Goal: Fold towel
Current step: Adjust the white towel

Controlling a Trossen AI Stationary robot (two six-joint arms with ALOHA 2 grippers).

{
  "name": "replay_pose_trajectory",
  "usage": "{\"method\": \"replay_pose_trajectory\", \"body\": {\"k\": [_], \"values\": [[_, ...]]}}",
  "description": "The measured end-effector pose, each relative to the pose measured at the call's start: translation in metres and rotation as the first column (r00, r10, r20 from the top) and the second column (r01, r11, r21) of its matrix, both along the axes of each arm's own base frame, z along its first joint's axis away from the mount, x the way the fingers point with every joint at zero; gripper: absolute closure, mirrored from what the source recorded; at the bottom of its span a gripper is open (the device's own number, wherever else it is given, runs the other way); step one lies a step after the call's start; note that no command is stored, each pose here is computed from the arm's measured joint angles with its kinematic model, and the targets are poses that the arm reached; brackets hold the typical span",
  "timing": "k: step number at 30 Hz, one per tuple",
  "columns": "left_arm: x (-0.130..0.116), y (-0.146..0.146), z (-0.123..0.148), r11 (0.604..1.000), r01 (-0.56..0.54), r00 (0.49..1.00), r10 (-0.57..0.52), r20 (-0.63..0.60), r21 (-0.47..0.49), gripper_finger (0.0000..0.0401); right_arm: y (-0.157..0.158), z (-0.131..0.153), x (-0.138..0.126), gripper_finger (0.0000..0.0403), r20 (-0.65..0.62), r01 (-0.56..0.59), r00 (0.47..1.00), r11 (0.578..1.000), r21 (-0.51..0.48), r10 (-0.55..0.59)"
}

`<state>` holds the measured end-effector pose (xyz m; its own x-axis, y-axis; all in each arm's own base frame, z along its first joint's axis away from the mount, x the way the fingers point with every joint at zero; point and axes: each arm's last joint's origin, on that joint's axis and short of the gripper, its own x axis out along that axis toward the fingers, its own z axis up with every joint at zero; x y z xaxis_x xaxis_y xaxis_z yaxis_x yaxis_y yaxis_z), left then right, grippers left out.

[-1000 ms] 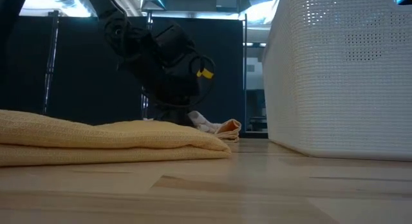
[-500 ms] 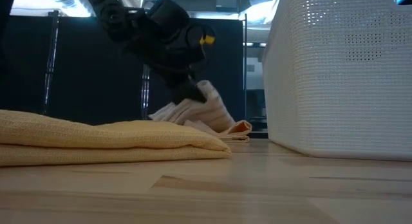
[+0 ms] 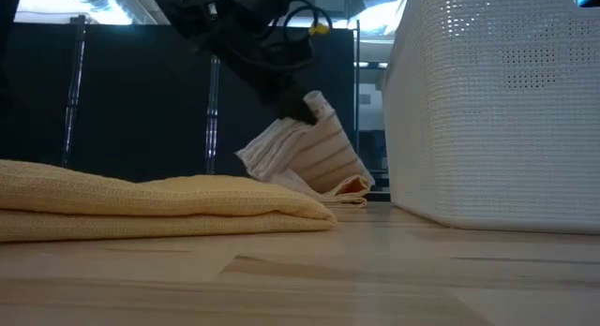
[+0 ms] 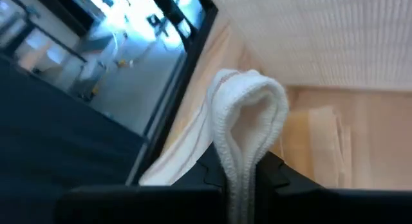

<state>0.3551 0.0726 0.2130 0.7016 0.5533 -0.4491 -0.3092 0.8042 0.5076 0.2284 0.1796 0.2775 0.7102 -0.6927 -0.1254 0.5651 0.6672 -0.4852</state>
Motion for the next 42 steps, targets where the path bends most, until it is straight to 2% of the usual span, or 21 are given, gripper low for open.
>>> {"method": "replay_pose_trajectory", "body": {"k": [2, 4, 7, 12, 14, 17, 20, 22, 24, 27, 29, 34, 38, 42], "values": [[-0.001, 0.001, -0.001, 0.998, -0.057, 0.997, 0.058, -0.048, 0.021, 0.0384, 0.000, 0.000, 0.000, 0.0226, 0.000, 0.000, 1.000, 1.000, 0.000, 0.000], [-0.004, 0.004, -0.001, 0.985, -0.142, 0.985, 0.151, -0.088, 0.102, 0.0384, 0.000, 0.000, 0.000, 0.0226, -0.002, -0.001, 1.000, 1.000, 0.001, 0.001], [-0.008, 0.015, 0.002, 0.962, -0.208, 0.967, 0.229, -0.107, 0.179, 0.0384, 0.000, 0.000, 0.000, 0.0226, -0.003, -0.001, 1.000, 1.000, 0.002, 0.001], [-0.006, 0.037, 0.020, 0.941, -0.245, 0.957, 0.274, -0.097, 0.234, 0.0384, 0.000, 0.000, 0.000, 0.0226, -0.008, -0.003, 1.000, 1.000, 0.007, 0.003], [-0.005, 0.046, 0.030, 0.917, -0.286, 0.943, 0.321, -0.090, 0.279, 0.0384, 0.000, 0.000, 0.000, 0.0226, -0.009, -0.003, 1.000, 1.000, 0.008, 0.003], [-0.007, 0.058, 0.045, 0.853, -0.359, 0.900, 0.424, -0.104, 0.378, 0.0384, 0.000, 0.000, 0.000, 0.0226, -0.009, -0.003, 1.000, 1.000, 0.008, 0.003], [-0.007, 0.065, 0.054, 0.832, -0.378, 0.884, 0.455, -0.108, 0.406, 0.0384, 0.000, 0.000, 0.000, 0.0226, -0.009, -0.003, 1.000, 1.000, 0.008, 0.003], [-0.007, 0.064, 0.055, 0.838, -0.367, 0.887, 0.446, -0.120, 0.405, 0.0384, 0.000, -0.001, 0.000, 0.0226, -0.015, -0.005, 1.000, 1.000, 0.013, 0.005], [-0.005, 0.059, 0.051, 0.867, -0.336, 0.904, 0.407, -0.132, 0.369, 0.0384, 0.000, -0.001, 0.000, 0.0226, -0.016, -0.005, 1.000, 1.000, 0.013, 0.005], [-0.002, 0.049, 0.040, 0.944, -0.226, 0.945, 0.272, -0.179, 0.240, 0.0384, 0.000, -0.001, 0.000, 0.0226, -0.016, -0.005, 1.000, 1.000, 0.013, 0.005], [0.000, 0.043, 0.033, 0.977, -0.165, 0.965, 0.188, -0.184, 0.131, 0.0384, 0.000, -0.001, 0.000, 0.0226, -0.016, -0.005, 1.000, 1.000, 0.013, 0.005], [0.001, 0.037, 0.023, 0.996, -0.079, 0.979, 0.069, -0.191, -0.044, 0.0384, 0.000, -0.001, 0.000, 0.0226, -0.015, -0.005, 1.000, 1.000, 0.013, 0.005], [-0.002, 0.045, 0.024, 0.994, -0.102, 0.977, 0.093, -0.193, -0.037, 0.0384, 0.000, -0.001, 0.000, 0.0226, -0.015, -0.005, 1.000, 1.000, 0.013, 0.005], [-0.011, 0.062, 0.036, 0.968, -0.228, 0.948, 0.246, -0.202, 0.107, 0.0384, 0.000, -0.001, 0.000, 0.0226, -0.016, -0.006, 1.000, 1.000, 0.014, 0.006]]}}
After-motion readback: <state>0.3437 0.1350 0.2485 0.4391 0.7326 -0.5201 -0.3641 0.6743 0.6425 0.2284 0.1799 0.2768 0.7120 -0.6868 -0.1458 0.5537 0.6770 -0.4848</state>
